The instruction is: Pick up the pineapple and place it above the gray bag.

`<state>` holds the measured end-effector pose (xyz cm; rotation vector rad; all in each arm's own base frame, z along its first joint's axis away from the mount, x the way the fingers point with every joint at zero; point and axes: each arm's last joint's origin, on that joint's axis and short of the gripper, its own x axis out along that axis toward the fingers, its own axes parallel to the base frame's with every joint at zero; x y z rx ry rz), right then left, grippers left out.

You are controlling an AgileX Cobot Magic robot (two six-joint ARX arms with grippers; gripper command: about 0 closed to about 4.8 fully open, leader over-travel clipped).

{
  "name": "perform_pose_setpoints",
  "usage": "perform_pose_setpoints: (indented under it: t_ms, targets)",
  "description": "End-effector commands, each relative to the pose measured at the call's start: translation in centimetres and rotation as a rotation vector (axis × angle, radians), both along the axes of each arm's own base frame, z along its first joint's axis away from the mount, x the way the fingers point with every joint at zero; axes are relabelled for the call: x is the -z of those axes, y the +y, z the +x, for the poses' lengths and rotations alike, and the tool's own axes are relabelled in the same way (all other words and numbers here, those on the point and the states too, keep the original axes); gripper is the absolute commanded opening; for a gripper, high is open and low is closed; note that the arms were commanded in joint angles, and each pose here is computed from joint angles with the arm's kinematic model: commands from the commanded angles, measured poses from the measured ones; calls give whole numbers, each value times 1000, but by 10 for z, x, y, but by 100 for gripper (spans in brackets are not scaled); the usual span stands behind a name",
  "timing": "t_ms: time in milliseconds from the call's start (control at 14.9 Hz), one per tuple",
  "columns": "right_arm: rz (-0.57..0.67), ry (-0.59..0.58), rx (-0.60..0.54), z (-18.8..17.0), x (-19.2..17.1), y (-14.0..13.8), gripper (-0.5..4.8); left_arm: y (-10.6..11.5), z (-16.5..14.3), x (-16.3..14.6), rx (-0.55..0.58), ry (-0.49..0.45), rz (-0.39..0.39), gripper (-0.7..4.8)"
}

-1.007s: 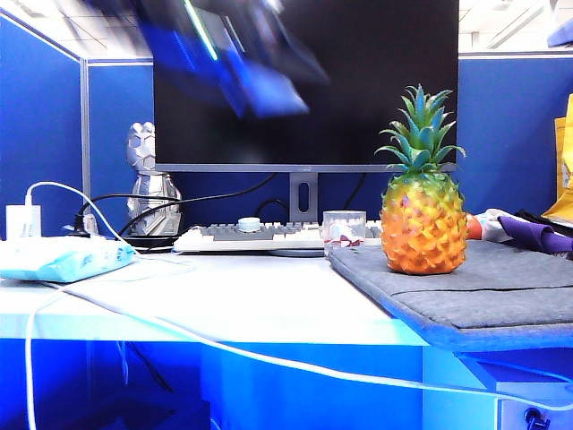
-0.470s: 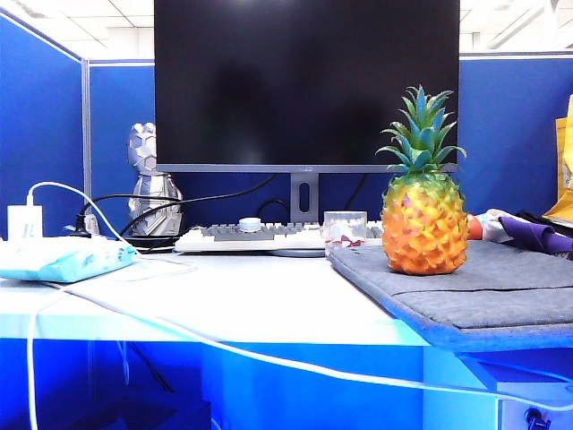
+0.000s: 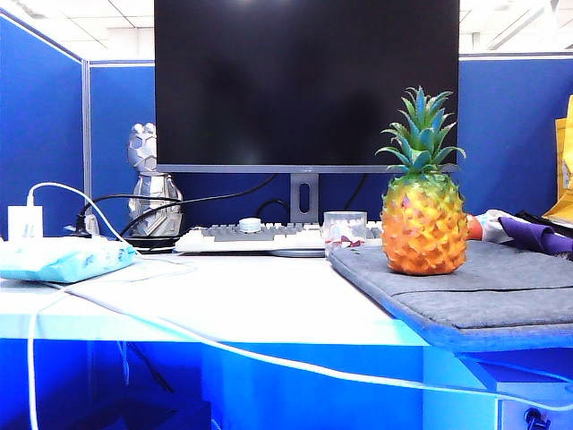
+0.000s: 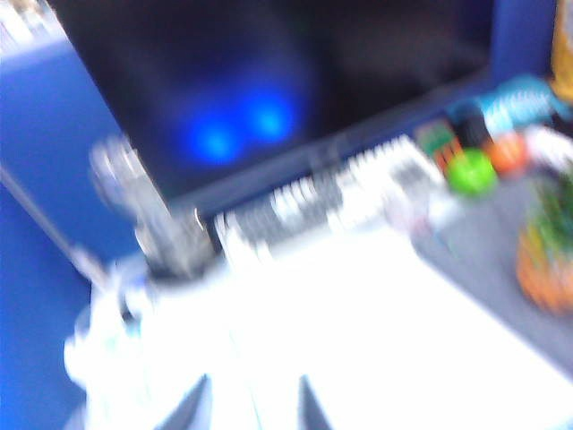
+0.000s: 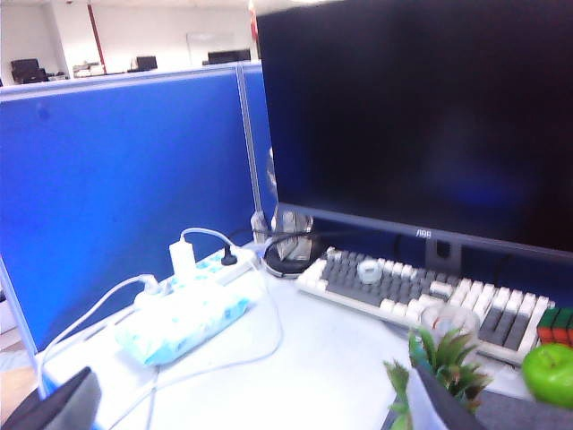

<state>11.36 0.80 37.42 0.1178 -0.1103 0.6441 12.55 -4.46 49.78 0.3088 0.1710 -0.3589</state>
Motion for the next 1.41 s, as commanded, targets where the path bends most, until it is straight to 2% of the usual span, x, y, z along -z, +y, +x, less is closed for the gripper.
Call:
perform_pose_setpoints:
  t_ms: [67, 134, 269, 336, 403, 604, 671, 739, 940, 1074, 1141, 1209, 1276, 1410]
  targets:
    - [11, -1, 14, -1, -1, 1, 479, 16, -38, 49, -94, -93, -79, 114]
    - [11, 7, -3, -1, 0, 2, 479, 21, -51, 83, -102, -146, -133, 75]
    - [13, 47, -16, -1, 3, 3, 321, 25, -62, 134, -107, -185, -249, 38]
    - [11, 69, -35, -1, 5, 4, 91, 26, -64, 154, -108, -176, -249, 0]
    - [6, 79, -49, -1, 7, 4, 3, 26, -65, 164, -109, -162, -242, -3]
    - [-66, 121, -79, -10, 17, 6, -1, 24, -58, 181, -106, -141, -183, -4]
    - [-105, 102, -75, -20, 24, 6, -1, 23, -55, 185, -100, -160, -152, -3]
    - [-108, 71, -57, -32, 32, 7, -1, 21, -52, 189, -84, -169, -155, -4]
    - [-96, -42, 79, -65, 56, 6, -1, 18, -44, 203, -99, -179, -156, -3]
    - [-40, -52, 168, -77, 77, 5, -1, 18, -39, 217, -145, -150, -138, -3]
    - [-1, -15, 188, -74, 90, 4, -1, 18, -36, 225, -178, -137, -130, -4]
    - [-1, 35, 178, -68, 100, 4, -1, 18, -33, 236, -229, -125, -151, -3]
    - [2, 33, 184, -63, 107, 3, -1, 19, -32, 245, -269, -124, -175, -4]
    - [52, 11, 270, -55, 113, 0, -1, 18, -28, 268, -295, -158, -229, -4]
